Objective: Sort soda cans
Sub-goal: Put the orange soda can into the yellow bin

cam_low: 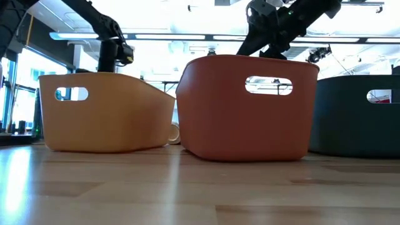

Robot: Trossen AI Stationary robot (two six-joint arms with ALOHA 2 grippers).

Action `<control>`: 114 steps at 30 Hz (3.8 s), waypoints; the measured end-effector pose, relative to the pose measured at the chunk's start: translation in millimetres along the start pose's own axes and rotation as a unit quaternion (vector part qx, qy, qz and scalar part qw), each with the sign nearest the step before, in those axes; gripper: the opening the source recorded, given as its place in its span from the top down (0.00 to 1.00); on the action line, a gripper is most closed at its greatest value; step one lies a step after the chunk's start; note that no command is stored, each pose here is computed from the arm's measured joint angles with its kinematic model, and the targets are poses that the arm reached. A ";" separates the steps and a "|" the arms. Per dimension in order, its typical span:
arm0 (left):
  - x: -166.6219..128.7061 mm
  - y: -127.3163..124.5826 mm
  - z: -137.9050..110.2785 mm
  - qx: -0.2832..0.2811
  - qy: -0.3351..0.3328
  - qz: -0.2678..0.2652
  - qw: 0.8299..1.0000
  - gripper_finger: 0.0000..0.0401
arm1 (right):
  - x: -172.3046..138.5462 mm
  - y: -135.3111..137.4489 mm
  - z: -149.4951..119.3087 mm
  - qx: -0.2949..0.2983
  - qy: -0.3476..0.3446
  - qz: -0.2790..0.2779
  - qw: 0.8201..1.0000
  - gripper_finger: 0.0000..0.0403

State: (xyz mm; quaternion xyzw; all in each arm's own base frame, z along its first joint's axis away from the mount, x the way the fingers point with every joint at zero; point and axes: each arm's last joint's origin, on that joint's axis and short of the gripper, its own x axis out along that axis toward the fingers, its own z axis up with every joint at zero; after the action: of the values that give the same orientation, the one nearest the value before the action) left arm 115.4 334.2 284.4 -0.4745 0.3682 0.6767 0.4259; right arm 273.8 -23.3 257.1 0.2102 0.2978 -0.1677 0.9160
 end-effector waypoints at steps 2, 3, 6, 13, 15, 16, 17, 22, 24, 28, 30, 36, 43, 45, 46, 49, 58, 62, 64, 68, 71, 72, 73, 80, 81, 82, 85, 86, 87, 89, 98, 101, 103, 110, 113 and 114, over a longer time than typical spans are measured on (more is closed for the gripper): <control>1.9 -1.7 -1.5 0.013 0.005 0.006 1.000 0.15 | 0.0 0.0 -0.1 0.000 0.000 0.000 1.000 0.27; 3.3 -3.2 -2.5 0.018 0.010 0.013 1.000 0.15 | 0.0 0.0 -0.1 0.000 0.000 0.000 1.000 0.27; 9.6 -7.3 -0.8 0.025 0.020 0.034 0.999 0.15 | 0.0 -0.1 -0.2 -0.003 0.001 -0.001 1.000 0.27; 20.0 -14.3 -2.5 0.057 0.060 0.077 0.994 0.15 | 0.0 -0.4 -0.3 -0.009 0.002 -0.002 1.000 0.27; 21.2 -16.1 -4.5 0.067 0.065 0.085 0.992 0.15 | 0.0 -0.4 -0.3 -0.018 0.002 -0.002 1.000 0.27; 22.6 -17.1 -5.2 0.071 0.065 0.090 0.991 0.15 | 0.0 -0.5 -0.4 -0.021 0.002 -0.002 1.000 0.27; 24.3 -18.3 -5.8 0.074 0.065 0.096 0.991 0.15 | 0.1 -0.8 -0.2 -0.022 0.002 -0.003 1.000 0.27; 28.1 -21.8 -5.0 0.067 0.055 0.116 0.989 0.15 | 0.2 -2.1 0.4 -0.020 0.001 -0.005 1.000 0.27; 26.9 -21.6 -3.1 0.064 0.057 0.109 0.990 0.15 | 0.2 -2.2 0.4 -0.019 0.001 -0.005 1.000 0.27; 25.7 -19.2 -5.4 0.082 0.080 0.110 0.987 0.15 | 0.2 -2.1 0.3 -0.018 0.002 -0.005 1.000 0.27; 27.5 -20.8 -7.1 0.088 0.080 0.120 0.986 0.15 | 0.2 -2.1 0.3 -0.023 0.002 -0.005 1.000 0.27; 38.6 -26.2 -9.2 0.092 0.077 0.154 0.981 0.15 | 0.2 -2.1 0.3 -0.013 0.002 -0.005 1.000 0.27; 39.9 -27.2 -9.7 0.100 0.078 0.156 0.980 0.15 | 0.3 -2.6 0.5 -0.012 -0.002 -0.012 1.000 0.27; 40.3 -28.2 -8.9 0.096 0.073 0.151 0.981 0.15 | 0.2 -2.5 0.6 -0.011 -0.002 -0.012 1.000 0.27; 40.5 -28.8 -8.6 0.094 0.073 0.147 0.982 0.15 | 0.2 -2.5 0.6 -0.011 -0.002 -0.012 1.000 0.27; 43.3 -31.5 -9.8 0.068 0.088 0.110 0.988 0.15 | 0.2 -2.6 0.5 -0.011 -0.002 -0.013 1.000 0.27; 46.1 -36.5 -12.1 0.069 0.108 0.072 0.989 0.15 | 0.2 -3.4 -1.1 0.002 0.006 -0.017 1.000 0.27; 44.5 -43.7 -17.3 0.080 0.108 0.062 0.989 0.15 | 0.4 -5.0 -0.4 0.004 0.005 -0.019 1.000 0.27; 43.3 -46.7 -20.7 0.086 0.110 0.060 0.988 0.15 | 0.4 -5.3 -0.9 0.003 0.008 -0.021 1.000 0.27; 42.4 -48.3 -22.5 0.104 0.106 0.063 0.987 0.15 | 0.4 -5.6 -1.6 0.010 0.011 -0.023 1.000 0.27; 37.0 -46.8 -22.7 0.117 0.087 0.074 0.987 0.15 | 0.4 -5.8 -2.0 0.014 0.013 -0.024 1.000 0.27; 33.3 -45.2 -22.6 0.117 0.081 0.074 0.987 0.15 | 0.4 -5.8 -2.0 0.014 0.013 -0.024 1.000 0.27; 29.7 -43.8 -22.6 0.118 0.077 0.072 0.987 0.15 | 0.4 -5.8 -2.0 0.014 0.013 -0.024 1.000 0.27; 16.3 -36.8 -25.0 0.113 0.082 0.063 0.988 0.15 | 0.4 -5.9 -2.0 0.012 0.013 -0.024 1.000 0.27; 16.8 -38.7 -26.1 0.113 0.085 0.054 0.988 0.15 | 0.4 -5.9 -2.0 0.012 0.013 -0.024 1.000 0.27; 18.6 -41.8 -28.3 0.114 0.087 0.044 0.989 0.15 | 0.4 -5.9 -2.0 0.011 0.013 -0.024 1.000 0.27; 25.1 -48.6 -40.8 0.133 0.095 0.047 0.985 0.15 | 0.3 -5.9 -2.1 0.011 0.014 -0.024 1.000 0.27; 27.5 -49.5 -44.6 0.143 0.099 0.051 0.983 0.15 | 0.3 -5.9 -2.1 0.012 0.014 -0.024 1.000 0.27; 29.7 -49.9 -47.8 0.150 0.103 0.055 0.982 0.15 | 0.3 -5.9 -2.1 0.013 0.014 -0.024 1.000 0.27; 32.6 -50.7 -51.6 0.158 0.103 0.063 0.980 0.15 | 0.3 -5.9 -2.1 0.014 0.014 -0.024 1.000 0.27; 28.1 -32.3 -62.9 0.144 0.080 0.042 0.986 0.15 | 0.3 -5.9 -2.1 0.013 0.014 -0.024 1.000 0.27; 37.8 -25.0 -68.2 0.116 0.092 0.006 0.989 0.15 | 0.3 -6.0 -2.1 0.014 0.013 -0.026 0.999 0.27; 42.3 -22.1 -70.4 0.105 0.087 -0.004 0.991 0.15 | 0.3 -6.1 -2.0 0.014 0.012 -0.027 0.999 0.27; 47.9 -22.2 -66.3 0.102 0.066 -0.028 0.992 0.15 | 0.3 -6.0 -1.9 0.037 0.011 -0.028 0.999 0.27; 48.0 -23.3 -65.3 0.103 0.061 -0.033 0.992 0.15 | 0.3 -6.0 -1.9 0.049 0.010 -0.028 0.998 0.27; 48.0 -23.3 -65.3 0.103 0.061 -0.034 0.992 0.15 | 0.3 -6.0 -1.9 0.053 0.010 -0.028 0.998 0.27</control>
State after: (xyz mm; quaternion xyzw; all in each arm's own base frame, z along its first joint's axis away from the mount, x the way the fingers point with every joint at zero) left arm 149.4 294.6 218.1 -0.4804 0.4454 0.5900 0.4719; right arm 270.6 -27.6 253.8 0.2518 0.3033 -0.2067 0.8955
